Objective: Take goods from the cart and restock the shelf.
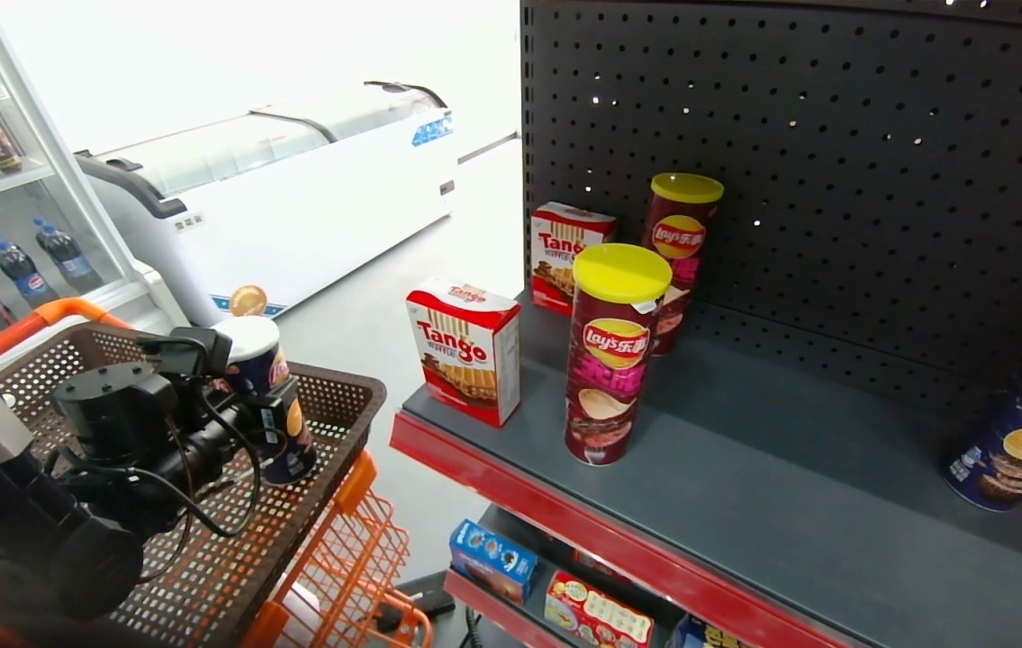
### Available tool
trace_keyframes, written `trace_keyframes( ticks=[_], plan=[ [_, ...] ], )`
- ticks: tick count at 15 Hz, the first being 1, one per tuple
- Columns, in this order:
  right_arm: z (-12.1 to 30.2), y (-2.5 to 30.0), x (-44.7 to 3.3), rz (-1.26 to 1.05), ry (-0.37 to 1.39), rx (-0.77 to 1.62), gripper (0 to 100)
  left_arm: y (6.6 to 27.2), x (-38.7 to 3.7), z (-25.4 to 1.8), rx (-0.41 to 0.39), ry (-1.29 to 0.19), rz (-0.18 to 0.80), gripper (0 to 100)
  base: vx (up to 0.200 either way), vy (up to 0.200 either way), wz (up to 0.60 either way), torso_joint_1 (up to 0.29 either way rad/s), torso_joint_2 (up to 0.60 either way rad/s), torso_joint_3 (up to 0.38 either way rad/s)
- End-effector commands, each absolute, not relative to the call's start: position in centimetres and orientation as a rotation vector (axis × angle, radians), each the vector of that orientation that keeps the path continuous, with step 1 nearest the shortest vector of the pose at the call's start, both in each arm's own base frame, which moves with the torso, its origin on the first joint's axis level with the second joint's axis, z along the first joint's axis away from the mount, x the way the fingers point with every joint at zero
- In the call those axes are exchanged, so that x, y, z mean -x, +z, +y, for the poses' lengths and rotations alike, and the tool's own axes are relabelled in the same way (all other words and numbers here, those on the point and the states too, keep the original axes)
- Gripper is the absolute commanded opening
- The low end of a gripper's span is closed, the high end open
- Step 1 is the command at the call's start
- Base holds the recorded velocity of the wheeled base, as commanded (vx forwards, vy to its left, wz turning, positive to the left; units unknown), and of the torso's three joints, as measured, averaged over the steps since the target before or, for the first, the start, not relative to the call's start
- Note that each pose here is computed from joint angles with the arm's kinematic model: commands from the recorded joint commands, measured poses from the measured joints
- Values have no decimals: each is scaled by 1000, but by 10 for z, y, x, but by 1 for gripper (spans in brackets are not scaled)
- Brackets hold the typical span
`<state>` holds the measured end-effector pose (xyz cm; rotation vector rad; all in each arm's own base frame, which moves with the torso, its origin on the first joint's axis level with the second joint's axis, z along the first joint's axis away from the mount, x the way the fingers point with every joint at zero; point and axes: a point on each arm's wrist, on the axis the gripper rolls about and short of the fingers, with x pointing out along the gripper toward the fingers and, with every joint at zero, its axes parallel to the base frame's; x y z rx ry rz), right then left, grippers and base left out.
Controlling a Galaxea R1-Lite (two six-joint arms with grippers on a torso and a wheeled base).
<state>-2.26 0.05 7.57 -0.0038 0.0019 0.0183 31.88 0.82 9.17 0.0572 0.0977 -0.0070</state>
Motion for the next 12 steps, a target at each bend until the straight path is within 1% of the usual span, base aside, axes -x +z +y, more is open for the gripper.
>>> trace_keyframes(
  ticks=[1, 4, 6, 7, 8, 9, 10, 12],
  plan=[
    [0, 76, 23, 1, 18, 5, 100, 129, -298, 0, -60, -72, -1, 0, 0, 0, 0, 0, 0, 0],
    [0, 76, 23, 1, 18, 5, 100, 161, -272, -17, -50, -154, -96, 0, 0, 0, 0, 0, 0, 0],
    [0, 76, 23, 2, 18, 3, 100, 176, -250, -33, -35, -217, -112, 0, 0, 0, 0, 0, 0, 0],
    [0, 76, 23, 1, 18, 5, 100, 180, -242, -34, -46, -233, -127, 0, 0, 0, 0, 0, 0, 0],
    [0, 76, 23, 1, 18, 5, 100, 180, -242, -34, -46, -233, -127, 0, 0, 0, 0, 0, 0, 0],
    [0, 76, 23, 1, 18, 5, 100, 186, -223, -51, -64, -319, -155, 0, 0, 0, 0, 0, 0, 0],
    [0, 76, 23, 1, 18, 5, 100, 193, -213, -59, -56, -364, -179, 0, 0, 0, 0, 0, 0, 0],
    [0, 76, 23, 2, 18, 3, 100, 197, -197, -74, -48, -451, -194, 0, 0, 0, 0, 0, 0, 0]
  ],
)
